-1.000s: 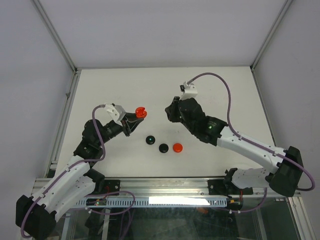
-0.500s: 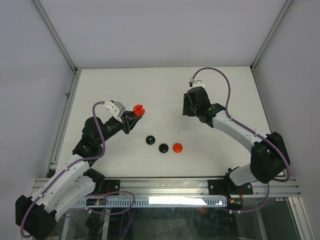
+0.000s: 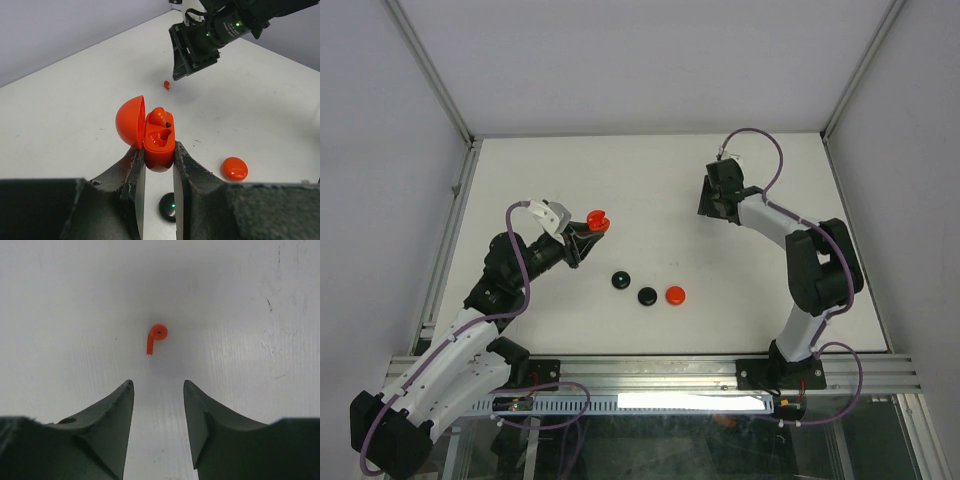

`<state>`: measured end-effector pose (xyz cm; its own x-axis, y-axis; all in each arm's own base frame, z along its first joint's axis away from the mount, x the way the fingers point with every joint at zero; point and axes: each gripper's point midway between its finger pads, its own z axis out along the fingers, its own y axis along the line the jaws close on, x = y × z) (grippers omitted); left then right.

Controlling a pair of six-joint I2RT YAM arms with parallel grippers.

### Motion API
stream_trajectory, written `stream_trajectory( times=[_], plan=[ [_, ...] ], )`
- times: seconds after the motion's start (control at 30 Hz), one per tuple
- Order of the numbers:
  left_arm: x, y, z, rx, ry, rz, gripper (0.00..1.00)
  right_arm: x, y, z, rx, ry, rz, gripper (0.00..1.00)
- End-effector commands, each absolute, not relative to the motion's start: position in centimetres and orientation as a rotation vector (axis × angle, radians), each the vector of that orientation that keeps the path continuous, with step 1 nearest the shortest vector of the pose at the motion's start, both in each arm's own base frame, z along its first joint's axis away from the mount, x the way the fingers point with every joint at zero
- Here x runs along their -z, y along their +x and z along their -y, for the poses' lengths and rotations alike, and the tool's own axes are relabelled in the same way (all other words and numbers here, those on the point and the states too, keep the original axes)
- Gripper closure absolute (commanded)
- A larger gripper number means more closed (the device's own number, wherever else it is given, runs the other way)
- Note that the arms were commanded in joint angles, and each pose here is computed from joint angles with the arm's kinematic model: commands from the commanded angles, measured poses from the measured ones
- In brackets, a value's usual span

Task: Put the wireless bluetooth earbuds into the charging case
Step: Pick up the earbud from the center of the board.

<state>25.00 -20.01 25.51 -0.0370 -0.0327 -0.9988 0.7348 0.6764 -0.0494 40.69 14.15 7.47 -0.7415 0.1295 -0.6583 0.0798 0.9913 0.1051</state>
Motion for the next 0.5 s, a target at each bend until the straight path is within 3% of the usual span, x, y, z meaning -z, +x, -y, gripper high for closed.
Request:
stream_trajectory(
  times=[0.0, 0.47],
  plan=[
    [-28.8, 25.0, 20.1, 0.686, 0.608, -1.406, 1.0, -9.4, 45.2, -14.6, -0.129, 0.279, -2.288, 0.53],
    [-28.7, 24.8, 20.3, 0.702, 0.621, -1.41, 1.0, -5.7, 48.5, -14.4, -0.028, 0.351, -2.321, 0.6]
  ],
)
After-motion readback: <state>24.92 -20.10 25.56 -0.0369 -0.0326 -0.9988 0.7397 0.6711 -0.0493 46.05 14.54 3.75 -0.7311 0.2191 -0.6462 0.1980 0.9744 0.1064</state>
